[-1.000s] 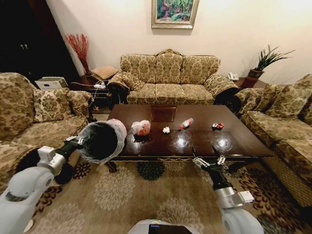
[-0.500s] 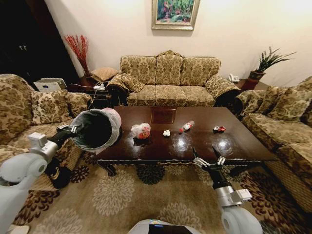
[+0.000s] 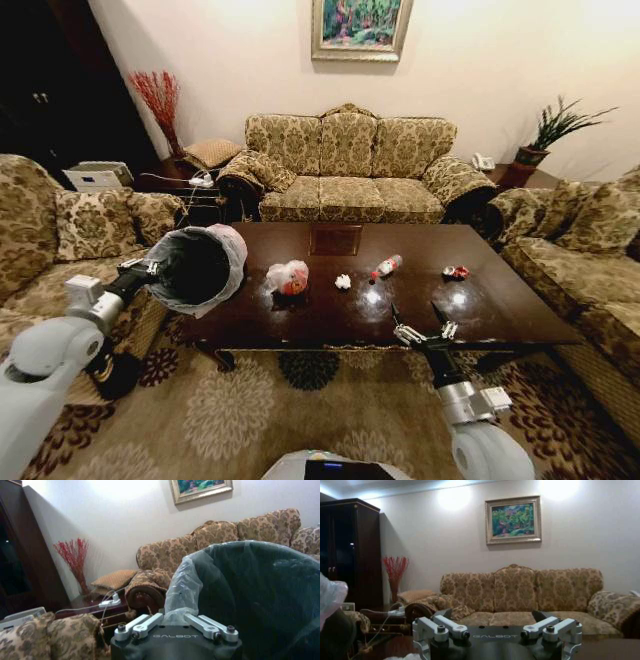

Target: Move to the front of the table and place the trash on the table into the trash bin.

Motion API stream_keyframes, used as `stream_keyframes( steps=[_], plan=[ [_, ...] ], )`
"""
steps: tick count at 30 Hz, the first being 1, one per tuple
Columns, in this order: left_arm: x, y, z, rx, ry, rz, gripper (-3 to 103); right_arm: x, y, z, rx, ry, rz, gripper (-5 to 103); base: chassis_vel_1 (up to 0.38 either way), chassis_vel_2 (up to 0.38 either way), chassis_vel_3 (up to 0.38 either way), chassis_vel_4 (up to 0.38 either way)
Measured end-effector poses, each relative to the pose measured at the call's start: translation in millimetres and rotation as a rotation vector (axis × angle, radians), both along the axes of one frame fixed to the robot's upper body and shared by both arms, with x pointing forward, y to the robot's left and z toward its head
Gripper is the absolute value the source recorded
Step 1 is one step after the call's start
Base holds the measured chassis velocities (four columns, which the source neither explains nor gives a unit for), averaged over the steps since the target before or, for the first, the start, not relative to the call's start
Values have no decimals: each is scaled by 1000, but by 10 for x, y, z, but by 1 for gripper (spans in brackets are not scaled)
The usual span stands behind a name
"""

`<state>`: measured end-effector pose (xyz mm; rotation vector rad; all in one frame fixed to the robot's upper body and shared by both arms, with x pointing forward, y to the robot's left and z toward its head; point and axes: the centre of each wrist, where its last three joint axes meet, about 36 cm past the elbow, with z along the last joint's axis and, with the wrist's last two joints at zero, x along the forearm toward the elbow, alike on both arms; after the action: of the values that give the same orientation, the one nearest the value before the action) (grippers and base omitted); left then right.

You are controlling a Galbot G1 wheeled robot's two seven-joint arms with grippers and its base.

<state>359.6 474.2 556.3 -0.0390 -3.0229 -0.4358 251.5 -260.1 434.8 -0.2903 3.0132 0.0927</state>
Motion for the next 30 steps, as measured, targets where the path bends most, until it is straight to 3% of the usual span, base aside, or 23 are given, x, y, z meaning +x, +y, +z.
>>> stream_keyframes(
  steps=[5,8,13,19,24,30],
  plan=[
    [31,-35,-15,3,-21,22,2,40,3,-89,38,-11,14,100,-249,251,260,-259],
    [59,-49,-6,53,-50,58,2,155,30,-132,59,26,51,100,-205,189,188,-189],
    [60,-104,11,73,-47,75,2,242,111,-133,62,65,112,100,-71,63,74,-53],
    [79,-109,5,87,-51,96,2,686,393,-292,56,100,273,100,15,-11,-16,19],
    [61,-125,18,94,-50,91,2,910,588,-373,32,147,330,100,14,-19,-12,34],
    [55,-150,35,116,-46,88,2,1469,1018,-524,-5,192,428,100,0,0,0,0]
  ],
)
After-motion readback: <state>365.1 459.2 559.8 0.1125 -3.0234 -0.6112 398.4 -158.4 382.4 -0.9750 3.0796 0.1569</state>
